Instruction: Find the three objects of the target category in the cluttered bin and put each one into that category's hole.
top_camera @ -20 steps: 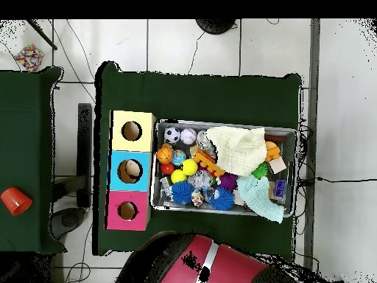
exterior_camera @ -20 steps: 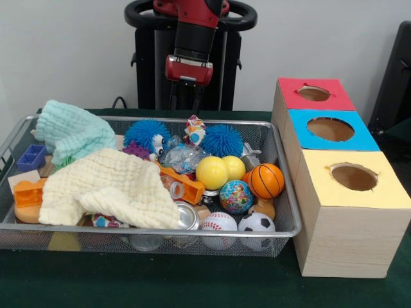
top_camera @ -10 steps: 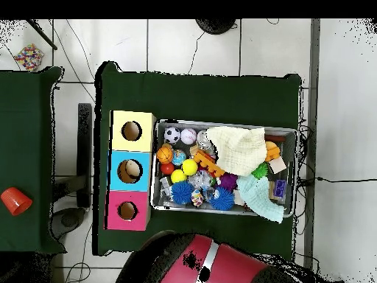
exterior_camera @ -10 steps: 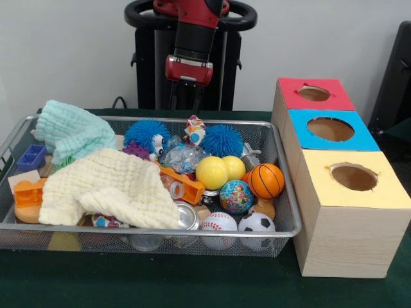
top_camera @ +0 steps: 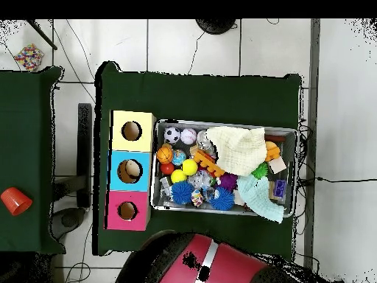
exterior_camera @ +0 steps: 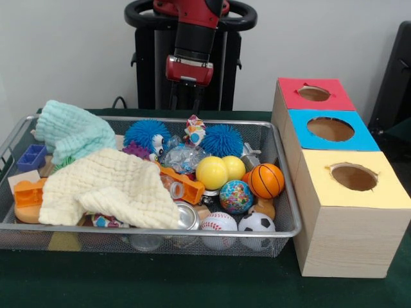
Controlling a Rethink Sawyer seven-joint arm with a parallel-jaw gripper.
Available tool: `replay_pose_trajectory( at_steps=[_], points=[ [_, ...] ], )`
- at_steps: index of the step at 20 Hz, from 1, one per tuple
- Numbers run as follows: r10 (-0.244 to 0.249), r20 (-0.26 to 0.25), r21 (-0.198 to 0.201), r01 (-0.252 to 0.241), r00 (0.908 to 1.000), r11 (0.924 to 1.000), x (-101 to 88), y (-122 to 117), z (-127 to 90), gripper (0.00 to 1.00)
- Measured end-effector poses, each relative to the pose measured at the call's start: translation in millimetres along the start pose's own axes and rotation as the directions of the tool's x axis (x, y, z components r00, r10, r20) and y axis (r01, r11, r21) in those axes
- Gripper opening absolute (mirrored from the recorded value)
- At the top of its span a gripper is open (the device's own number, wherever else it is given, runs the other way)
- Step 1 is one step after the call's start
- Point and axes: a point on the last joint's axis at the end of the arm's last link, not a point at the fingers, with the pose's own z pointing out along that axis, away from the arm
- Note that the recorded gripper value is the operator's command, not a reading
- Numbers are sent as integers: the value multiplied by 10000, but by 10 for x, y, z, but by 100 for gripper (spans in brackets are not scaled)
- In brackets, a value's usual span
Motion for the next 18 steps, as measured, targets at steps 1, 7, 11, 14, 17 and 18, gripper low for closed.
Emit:
replay_pose_trajectory(
  at_steps=[1,7,11,14,17,18],
  points=[
    [-23,33,-1,23,10000,10000,-3,10,0,100],
    [-181,163,100,180,9997,9998,-11,112,27,100],
    [-262,237,159,259,9994,9995,-2,161,45,100],
    [-313,342,220,306,9989,9993,4,202,62,100],
    [-342,373,222,334,9987,9992,17,228,68,100],
    [-361,366,210,354,9987,9992,24,237,70,100]
  ],
)
